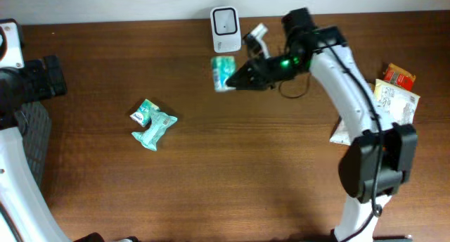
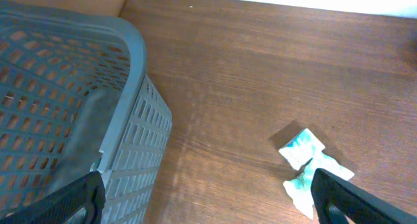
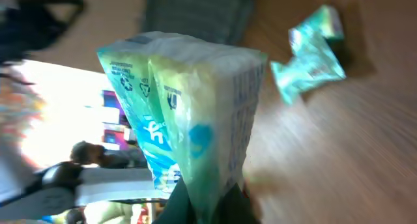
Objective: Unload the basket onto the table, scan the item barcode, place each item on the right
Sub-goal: 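Grasp the small green packet and lift it toward the scanner, then hold the green packet in front of the barcode scanner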
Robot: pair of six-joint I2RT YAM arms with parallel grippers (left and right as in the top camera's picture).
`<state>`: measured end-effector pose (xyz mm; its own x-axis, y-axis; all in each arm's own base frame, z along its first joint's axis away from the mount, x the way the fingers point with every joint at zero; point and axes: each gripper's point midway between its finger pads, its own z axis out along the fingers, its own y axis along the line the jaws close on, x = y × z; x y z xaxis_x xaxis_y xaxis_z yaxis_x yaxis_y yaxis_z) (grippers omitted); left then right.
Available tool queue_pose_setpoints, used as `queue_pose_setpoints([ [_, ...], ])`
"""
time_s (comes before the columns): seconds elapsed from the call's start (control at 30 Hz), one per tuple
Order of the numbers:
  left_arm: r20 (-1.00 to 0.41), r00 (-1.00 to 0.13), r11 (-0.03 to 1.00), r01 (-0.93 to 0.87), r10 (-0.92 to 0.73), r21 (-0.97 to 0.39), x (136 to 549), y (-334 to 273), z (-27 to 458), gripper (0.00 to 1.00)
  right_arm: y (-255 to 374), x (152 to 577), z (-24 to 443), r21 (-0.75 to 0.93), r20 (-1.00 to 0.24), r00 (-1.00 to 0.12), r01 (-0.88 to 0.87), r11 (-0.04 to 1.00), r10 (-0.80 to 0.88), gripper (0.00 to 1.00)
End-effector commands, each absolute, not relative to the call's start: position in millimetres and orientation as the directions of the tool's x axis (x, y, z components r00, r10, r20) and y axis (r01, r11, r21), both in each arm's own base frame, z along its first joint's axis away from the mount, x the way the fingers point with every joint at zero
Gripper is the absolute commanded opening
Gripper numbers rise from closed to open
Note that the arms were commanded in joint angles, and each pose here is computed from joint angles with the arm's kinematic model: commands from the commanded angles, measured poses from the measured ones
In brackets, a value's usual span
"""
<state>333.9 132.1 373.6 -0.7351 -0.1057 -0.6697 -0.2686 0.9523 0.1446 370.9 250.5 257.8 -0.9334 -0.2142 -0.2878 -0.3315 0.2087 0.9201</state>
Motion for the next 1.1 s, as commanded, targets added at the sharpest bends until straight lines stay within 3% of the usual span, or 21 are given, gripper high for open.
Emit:
queue_pose_setpoints([
  [0.0,-0.669,-0.737,0.955,-0.259,-0.098,0.145,334.0,132.5,373.4,0.99,226.0,365.7,321.4,0.924,-0.378,-0.916,-0.382,0.002,-0.135,0.04],
  [0.2,-0.669,-0.737,0.955,-0.258,-0.098,0.145,334.0,132.5,373.4,0.99,184.7,366.1,358.8,0.893,-0.449,-0.893,-0.450,0.003,-0.032,0.04],
  [0.37,-0.668,-0.737,0.955,-0.259,-0.098,0.146,334.0,132.6,373.4,0.99,184.6,366.5,363.8,0.854,-0.517,-0.855,-0.518,0.045,-0.033,0.04],
  [0.4,-0.669,-0.737,0.955,-0.258,-0.098,0.145,334.0,132.5,373.4,0.99,191.1,370.4,356.6,0.833,-0.541,-0.839,-0.543,0.105,-0.053,0.04],
  [0.47,-0.669,-0.737,0.955,-0.258,-0.098,0.145,334.0,132.5,373.4,0.99,204.4,392.9,323.1,0.751,-0.535,-0.840,-0.521,0.405,-0.089,0.04],
  [0.53,-0.668,-0.737,0.955,-0.259,-0.098,0.146,334.0,132.6,373.4,0.99,202.7,424.9,289.2,0.505,-0.570,-0.815,-0.444,0.740,-0.100,0.04],
  [0.57,-0.668,-0.737,0.955,-0.259,-0.098,0.146,334.0,132.6,373.4,0.99,195.9,440.0,280.8,0.344,-0.609,-0.786,-0.381,0.858,-0.106,0.04],
  [0.63,-0.669,-0.737,0.955,-0.258,-0.098,0.145,334.0,132.5,373.4,0.99,189.1,462.4,286.2,0.067,-0.706,-0.693,-0.268,0.961,-0.144,0.04],
  [0.73,-0.668,-0.737,0.955,-0.259,-0.098,0.146,334.0,132.6,373.4,0.99,187.5,498.0,324.3,-0.230,-0.852,-0.478,-0.025,0.973,-0.213,0.04],
  [0.83,-0.668,-0.737,0.955,-0.259,-0.098,0.146,334.0,132.6,373.4,0.99,199.2,540.5,330.3,-0.387,-0.880,-0.334,0.093,0.917,-0.338,0.04],
  [0.97,-0.669,-0.737,0.955,-0.258,-0.098,0.145,334.0,132.5,373.4,0.99,214.0,598.3,284.8,-0.534,-0.831,-0.251,0.108,0.839,-0.497,0.04],
  [1.07,-0.669,-0.737,0.955,-0.258,-0.098,0.145,334.0,132.5,373.4,0.99,224.5,625.2,219.0,-0.700,-0.692,-0.266,0.024,0.713,-0.671,0.04],
])
